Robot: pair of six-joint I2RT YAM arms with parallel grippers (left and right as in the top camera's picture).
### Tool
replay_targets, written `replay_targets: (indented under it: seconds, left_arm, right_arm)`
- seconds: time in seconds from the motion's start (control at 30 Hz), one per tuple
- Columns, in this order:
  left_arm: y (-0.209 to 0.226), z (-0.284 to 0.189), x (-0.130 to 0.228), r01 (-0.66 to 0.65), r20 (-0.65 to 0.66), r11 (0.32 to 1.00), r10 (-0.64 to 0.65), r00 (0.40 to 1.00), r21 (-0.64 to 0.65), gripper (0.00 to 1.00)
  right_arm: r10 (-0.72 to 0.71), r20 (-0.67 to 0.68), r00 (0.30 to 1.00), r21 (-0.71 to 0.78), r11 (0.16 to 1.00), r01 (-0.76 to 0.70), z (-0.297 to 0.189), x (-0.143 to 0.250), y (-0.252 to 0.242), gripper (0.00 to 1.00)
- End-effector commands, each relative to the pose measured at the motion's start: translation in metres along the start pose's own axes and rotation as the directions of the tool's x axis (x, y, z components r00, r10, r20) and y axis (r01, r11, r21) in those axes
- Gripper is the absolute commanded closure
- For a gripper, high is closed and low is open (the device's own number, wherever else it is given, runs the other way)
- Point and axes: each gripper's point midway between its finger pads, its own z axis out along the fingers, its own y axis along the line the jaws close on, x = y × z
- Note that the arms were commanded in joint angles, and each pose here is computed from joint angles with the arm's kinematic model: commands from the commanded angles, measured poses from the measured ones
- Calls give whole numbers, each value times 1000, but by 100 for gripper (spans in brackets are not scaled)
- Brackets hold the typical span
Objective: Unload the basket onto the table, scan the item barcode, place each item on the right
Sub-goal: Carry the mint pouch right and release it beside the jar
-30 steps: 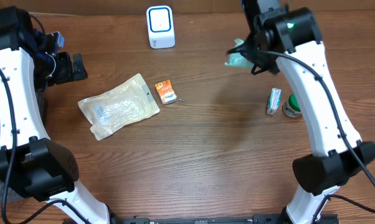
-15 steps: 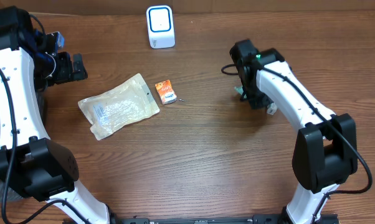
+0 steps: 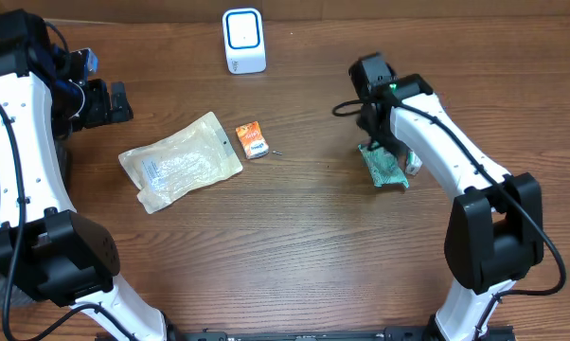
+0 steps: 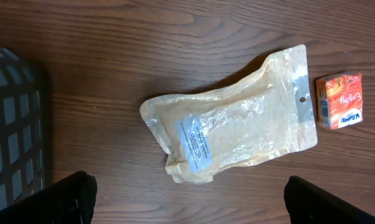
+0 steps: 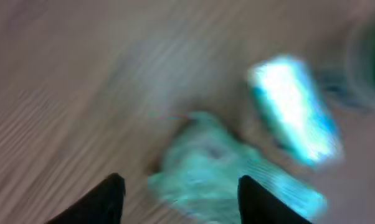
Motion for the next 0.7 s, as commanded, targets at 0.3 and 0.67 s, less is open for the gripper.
replay_targets:
  seconds: [0.3,0.67]
  left_arm:
    - [-6,-9,-5,-7,32,1000,7,999,9,0]
    - [-6,-9,-5,-7,32,1000,7,999,9,0]
  right_arm:
    - [-589,-269,762,-269,806,528,31,87,29,91]
    - [-494,-318,809,-76,864,498,51,44,-26,87]
